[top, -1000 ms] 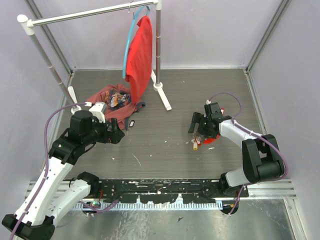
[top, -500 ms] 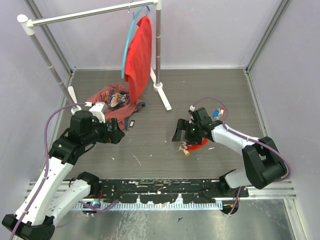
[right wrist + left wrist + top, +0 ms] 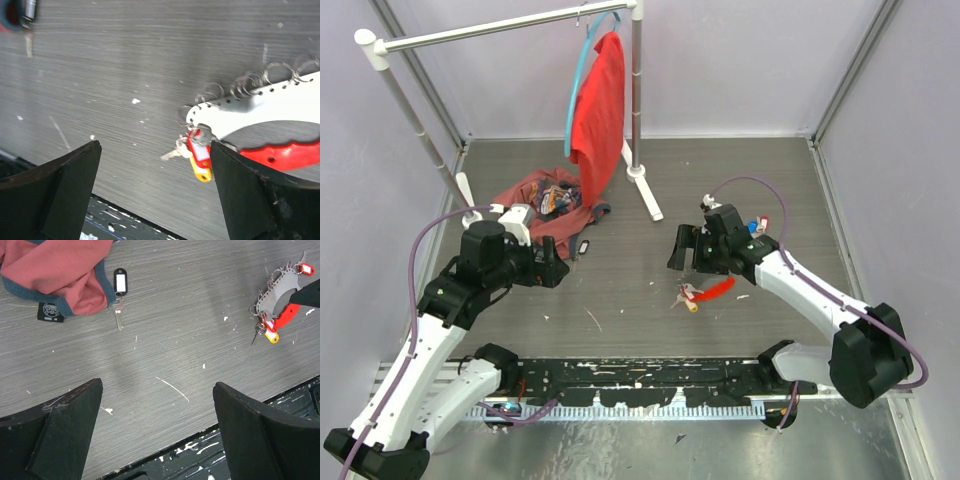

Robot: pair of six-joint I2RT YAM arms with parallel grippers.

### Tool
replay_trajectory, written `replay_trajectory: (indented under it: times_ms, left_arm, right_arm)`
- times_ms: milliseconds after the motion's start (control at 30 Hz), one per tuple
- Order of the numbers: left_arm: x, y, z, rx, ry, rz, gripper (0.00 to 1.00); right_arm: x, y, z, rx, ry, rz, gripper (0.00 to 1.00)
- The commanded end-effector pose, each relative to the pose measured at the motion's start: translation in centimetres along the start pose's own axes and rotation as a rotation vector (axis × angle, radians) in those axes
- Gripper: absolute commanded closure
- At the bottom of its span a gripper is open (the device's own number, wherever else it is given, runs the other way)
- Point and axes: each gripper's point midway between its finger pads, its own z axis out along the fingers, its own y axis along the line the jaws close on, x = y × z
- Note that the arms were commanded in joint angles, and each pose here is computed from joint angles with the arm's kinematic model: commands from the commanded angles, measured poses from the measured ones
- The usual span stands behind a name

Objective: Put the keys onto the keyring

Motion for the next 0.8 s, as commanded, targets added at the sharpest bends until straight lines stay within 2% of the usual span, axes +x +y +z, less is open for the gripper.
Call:
replay_trajectory:
  times_ms: [0,167,600,767]
  left_arm:
    - [-0.2,-0.3,0.2,0.023,-0.012,0.001,0.02]
    - [-0.2,-0.3,0.2,0.021,-0.011,0.002,0.02]
    - [-0.2,-0.3,0.3,0.021,-0.007,0.001,0.02]
    - [-0.1,-0.3,0.4,0.022,-0.003,0.001,0.02]
  right_arm:
    - [2.0,-2.4,0.4,0.121,0.058,-0.060,0.06]
    - [4.0,-1.3,2.3,0.087,0.125,-0.112,0.07]
    - [4.7,-2.5,5.3,0.165,0.170,-0.201,0.07]
    - [5.8,-0.5,5.4,0.097,0.210,-0.208,0.08]
